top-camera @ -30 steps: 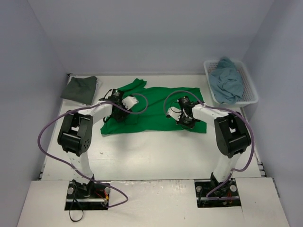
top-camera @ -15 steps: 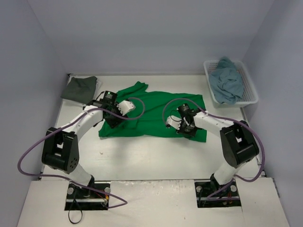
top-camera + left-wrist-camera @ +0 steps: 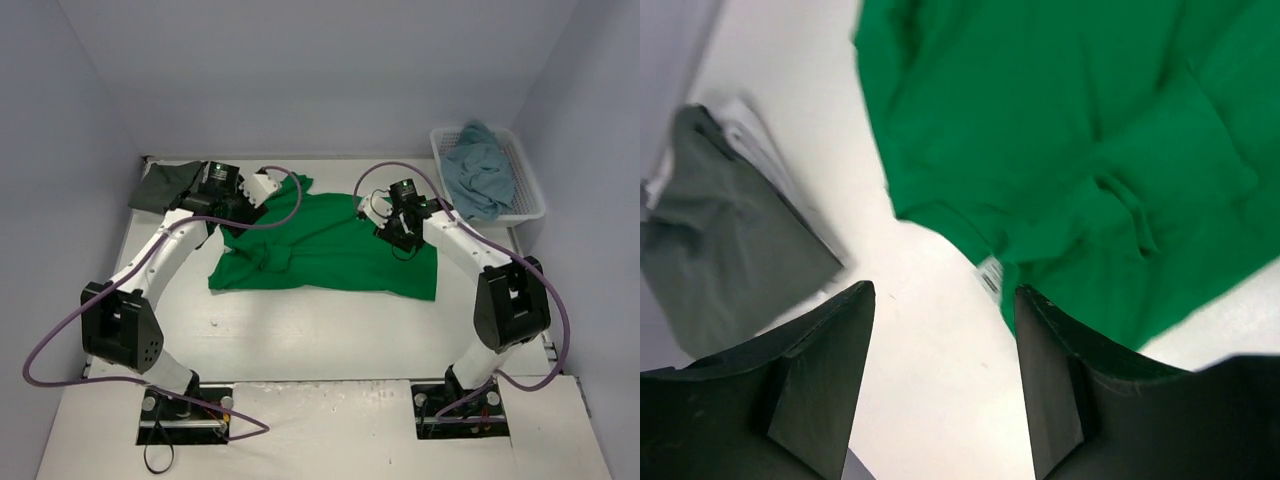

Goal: Fold and stack the t-shirts

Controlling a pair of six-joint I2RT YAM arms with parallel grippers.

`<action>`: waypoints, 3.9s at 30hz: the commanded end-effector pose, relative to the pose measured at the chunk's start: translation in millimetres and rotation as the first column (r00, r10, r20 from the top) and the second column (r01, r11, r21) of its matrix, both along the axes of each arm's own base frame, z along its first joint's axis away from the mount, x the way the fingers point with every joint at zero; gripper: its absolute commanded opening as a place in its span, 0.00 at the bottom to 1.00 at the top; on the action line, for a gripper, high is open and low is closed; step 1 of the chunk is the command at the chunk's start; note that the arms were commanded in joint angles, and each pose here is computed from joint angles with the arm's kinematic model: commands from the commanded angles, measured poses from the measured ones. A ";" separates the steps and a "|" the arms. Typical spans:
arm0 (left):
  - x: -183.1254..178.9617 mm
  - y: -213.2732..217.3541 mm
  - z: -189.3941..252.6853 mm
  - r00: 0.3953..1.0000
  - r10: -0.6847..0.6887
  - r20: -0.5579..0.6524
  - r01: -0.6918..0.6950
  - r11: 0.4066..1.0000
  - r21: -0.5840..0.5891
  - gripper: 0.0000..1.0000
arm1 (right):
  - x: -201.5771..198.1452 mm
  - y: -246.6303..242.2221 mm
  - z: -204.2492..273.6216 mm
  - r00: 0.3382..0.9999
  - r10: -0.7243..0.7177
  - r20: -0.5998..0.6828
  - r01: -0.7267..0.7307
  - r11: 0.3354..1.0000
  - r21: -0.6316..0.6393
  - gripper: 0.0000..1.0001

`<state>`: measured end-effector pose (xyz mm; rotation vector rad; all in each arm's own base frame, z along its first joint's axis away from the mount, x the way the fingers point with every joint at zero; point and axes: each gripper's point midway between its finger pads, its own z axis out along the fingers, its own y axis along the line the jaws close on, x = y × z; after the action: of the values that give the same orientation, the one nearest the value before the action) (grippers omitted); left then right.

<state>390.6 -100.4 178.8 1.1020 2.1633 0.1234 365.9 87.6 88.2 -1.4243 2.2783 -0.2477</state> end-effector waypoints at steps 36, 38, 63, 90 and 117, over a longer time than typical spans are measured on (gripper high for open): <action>118.3 -27.3 2.1 0.992 0.113 0.062 -0.103 0.985 -0.136 0.54 | 187.2 -113.6 -38.7 0.953 -0.304 0.012 0.272 0.868 0.416 0.46; 118.1 -25.4 -1.0 0.992 0.116 0.054 -0.108 0.985 -0.137 0.54 | 186.6 -112.4 -44.4 0.954 -0.301 -0.002 0.274 0.866 0.418 0.46; 127.1 -26.2 -10.9 0.993 0.115 0.018 -0.111 0.982 -0.152 0.54 | 156.4 -127.1 -111.6 0.952 -0.274 -0.139 0.298 0.931 0.210 0.50; 192.2 -67.0 -29.6 0.998 0.058 -0.002 -0.056 0.957 -0.284 0.55 | 137.3 -102.4 -130.0 0.953 -0.224 -0.204 0.263 0.945 0.192 0.00; 251.9 -97.3 -25.5 0.988 0.022 0.152 0.042 0.914 -0.403 0.59 | 110.5 -77.9 -138.6 0.946 -0.185 -0.266 0.247 0.943 0.223 0.00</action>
<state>617.6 -197.5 77.0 0.8832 2.1125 -0.2721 550.7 7.8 10.3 -1.0679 2.2695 0.0079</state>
